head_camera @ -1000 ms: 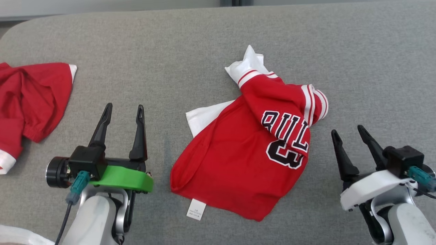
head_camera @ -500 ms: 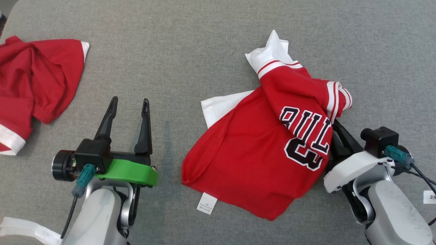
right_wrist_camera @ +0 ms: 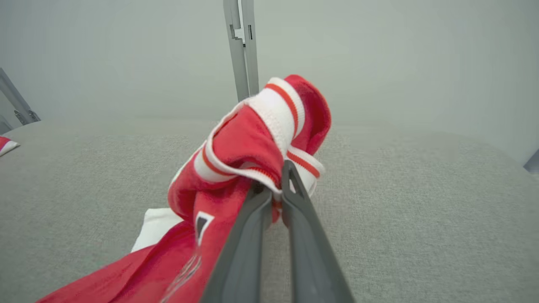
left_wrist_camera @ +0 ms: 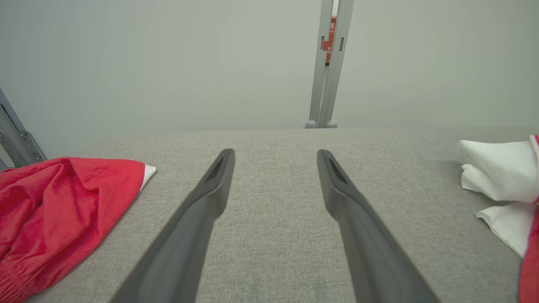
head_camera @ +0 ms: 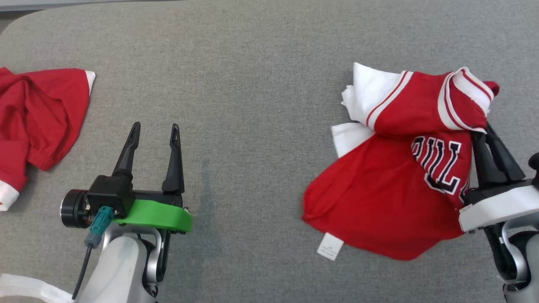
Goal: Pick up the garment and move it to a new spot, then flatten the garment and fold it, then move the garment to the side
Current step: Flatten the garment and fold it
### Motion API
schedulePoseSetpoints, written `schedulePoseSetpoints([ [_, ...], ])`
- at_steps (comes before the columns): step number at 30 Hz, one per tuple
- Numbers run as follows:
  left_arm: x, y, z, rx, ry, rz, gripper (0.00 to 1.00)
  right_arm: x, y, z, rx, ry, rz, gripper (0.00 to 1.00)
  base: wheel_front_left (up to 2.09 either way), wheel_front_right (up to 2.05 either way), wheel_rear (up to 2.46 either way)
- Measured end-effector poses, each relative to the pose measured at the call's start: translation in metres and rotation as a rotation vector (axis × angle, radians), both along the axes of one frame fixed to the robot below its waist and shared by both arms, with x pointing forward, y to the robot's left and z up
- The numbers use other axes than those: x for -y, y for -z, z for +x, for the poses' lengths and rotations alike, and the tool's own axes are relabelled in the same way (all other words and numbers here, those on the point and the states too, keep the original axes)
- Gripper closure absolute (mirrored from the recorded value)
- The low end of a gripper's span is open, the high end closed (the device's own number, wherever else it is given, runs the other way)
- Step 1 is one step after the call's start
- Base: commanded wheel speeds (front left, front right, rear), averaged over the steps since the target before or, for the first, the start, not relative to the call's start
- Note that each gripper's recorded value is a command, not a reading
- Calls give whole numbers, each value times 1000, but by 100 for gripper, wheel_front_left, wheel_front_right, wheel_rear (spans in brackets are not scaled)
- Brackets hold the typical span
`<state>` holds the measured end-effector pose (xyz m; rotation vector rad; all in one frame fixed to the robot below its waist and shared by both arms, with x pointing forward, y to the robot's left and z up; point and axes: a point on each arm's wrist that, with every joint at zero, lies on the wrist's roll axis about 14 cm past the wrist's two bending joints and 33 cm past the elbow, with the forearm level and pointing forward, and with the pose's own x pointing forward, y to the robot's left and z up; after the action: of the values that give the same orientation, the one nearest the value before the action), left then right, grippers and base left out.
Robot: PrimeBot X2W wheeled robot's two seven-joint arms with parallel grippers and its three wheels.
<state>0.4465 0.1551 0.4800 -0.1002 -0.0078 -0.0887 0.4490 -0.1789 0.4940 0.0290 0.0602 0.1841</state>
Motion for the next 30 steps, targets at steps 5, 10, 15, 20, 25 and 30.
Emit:
schedulePoseSetpoints([
  [5, 3, -2, -1, 6, 8, -10, 0, -21, -24, 3, 23, -53, 1, 100, 0, 0, 0],
  [10, 2, -2, -3, 5, 2, -14, 0, -75, 0, 4, -77, -183, 66, 100, 0, 0, 0],
  [15, -3, -2, -5, 1, -15, -17, 0, -126, 39, -4, -194, -289, 140, 100, 0, 0, 0],
  [20, -9, -2, -7, 1, -33, -16, 0, -135, 45, 0, -158, -295, 179, 0, 0, 0, 0],
  [25, -13, -2, -7, 3, -46, -14, 0, -127, 12, 7, 10, -288, 198, 0, 0, 0, 0],
  [30, -13, -2, -9, 2, -45, -12, 0, -91, -12, 9, 106, -205, 173, 0, 0, 0, 0],
])
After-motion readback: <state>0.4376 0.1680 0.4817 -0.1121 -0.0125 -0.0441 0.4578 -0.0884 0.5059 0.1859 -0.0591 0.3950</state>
